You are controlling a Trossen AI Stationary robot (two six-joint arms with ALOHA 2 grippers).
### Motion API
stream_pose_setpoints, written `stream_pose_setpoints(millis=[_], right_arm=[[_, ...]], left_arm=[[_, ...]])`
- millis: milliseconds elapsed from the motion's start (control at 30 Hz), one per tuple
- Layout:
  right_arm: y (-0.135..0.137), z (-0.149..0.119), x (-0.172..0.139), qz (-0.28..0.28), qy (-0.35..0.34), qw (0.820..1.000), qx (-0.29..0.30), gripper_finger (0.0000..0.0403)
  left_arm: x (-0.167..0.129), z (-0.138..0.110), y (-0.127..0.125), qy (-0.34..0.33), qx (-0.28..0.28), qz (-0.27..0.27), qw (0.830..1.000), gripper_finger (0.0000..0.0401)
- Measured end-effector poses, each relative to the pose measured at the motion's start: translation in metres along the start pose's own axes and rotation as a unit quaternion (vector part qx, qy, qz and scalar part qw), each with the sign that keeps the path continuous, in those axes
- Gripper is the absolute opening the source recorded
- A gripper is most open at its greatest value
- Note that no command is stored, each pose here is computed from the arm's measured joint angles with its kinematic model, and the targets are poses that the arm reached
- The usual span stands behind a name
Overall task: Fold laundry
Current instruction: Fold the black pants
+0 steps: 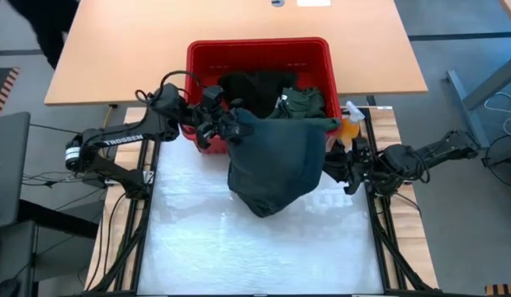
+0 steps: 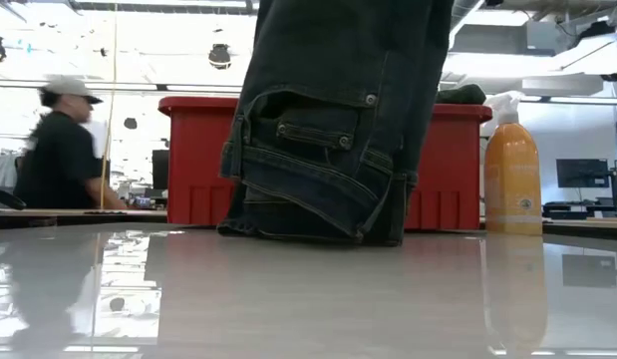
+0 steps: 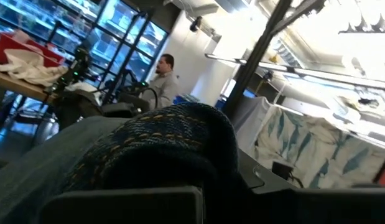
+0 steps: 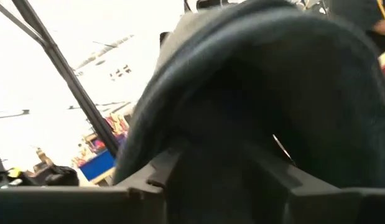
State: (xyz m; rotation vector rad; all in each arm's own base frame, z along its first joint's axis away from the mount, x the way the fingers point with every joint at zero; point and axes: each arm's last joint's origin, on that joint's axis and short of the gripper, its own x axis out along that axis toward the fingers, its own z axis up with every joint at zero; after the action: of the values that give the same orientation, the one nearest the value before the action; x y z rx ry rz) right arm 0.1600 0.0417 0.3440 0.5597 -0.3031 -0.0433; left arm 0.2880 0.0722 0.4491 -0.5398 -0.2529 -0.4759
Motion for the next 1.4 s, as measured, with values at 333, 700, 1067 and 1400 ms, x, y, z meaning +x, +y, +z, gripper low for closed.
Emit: stream_pose_setpoints(millis=[333, 700, 1067, 1400], right_arm=[[-0.007, 0.005, 0.001, -0.018, -0.017, 0.997, 0.070, 0.0251], [-0.001, 0.015, 0.011, 0.038, -0.090, 0.993, 0.066, 0.0254], [-0.005, 0.005, 0.030, 0.025, -0.090, 0.990, 0.107, 0.0254], [-0.002, 0.011, 0.043, 0.025, -0.093, 0.991, 0.090, 0.0253]], left_arm=[[-0.024, 0.024, -0.013, -0.014, 0.047, -0.004, 0.999, 0.0009], [-0.024, 0.021, -0.009, 0.005, 0.049, 0.005, 0.999, 0.0011], [-0.024, 0.019, -0.007, 0.012, 0.052, 0.015, 0.998, 0.0011], [-0.024, 0.016, -0.004, 0.023, 0.056, 0.032, 0.998, 0.0012]])
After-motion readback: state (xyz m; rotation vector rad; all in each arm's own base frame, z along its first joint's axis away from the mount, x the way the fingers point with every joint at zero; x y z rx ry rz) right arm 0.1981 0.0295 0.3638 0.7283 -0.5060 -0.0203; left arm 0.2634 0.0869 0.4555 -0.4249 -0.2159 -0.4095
